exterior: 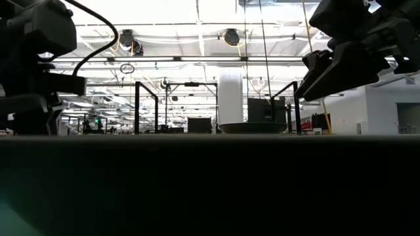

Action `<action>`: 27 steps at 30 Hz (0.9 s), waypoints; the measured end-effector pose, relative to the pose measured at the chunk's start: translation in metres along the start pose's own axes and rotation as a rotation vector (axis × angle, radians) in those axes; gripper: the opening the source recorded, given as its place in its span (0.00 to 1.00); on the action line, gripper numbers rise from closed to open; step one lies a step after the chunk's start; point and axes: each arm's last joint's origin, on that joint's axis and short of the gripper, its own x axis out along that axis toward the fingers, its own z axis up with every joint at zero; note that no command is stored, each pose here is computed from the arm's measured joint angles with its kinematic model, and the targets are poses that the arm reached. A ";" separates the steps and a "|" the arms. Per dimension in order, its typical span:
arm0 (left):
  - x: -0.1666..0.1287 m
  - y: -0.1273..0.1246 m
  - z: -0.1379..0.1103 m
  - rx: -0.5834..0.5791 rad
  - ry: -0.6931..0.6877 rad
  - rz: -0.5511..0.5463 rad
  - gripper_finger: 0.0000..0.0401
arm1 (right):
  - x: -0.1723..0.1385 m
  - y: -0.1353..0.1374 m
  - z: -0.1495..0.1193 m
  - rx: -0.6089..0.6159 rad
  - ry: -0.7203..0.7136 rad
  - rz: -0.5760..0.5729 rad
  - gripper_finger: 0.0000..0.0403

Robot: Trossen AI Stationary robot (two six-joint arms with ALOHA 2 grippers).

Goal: Place and stack plates onto a shelf
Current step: Put the white plate on the shelf

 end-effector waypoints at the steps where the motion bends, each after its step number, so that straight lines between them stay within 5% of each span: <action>1: 0.001 0.000 0.000 0.003 -0.004 -0.004 0.52 | 0.000 0.000 0.000 0.001 -0.001 0.000 0.39; 16: 0.003 -0.002 0.002 0.058 -0.042 -0.029 0.05 | 0.000 0.000 0.000 0.001 -0.002 0.000 0.39; 27: -0.031 -0.013 0.025 0.111 -0.030 -0.078 0.03 | 0.000 0.000 0.000 0.001 -0.002 0.000 0.39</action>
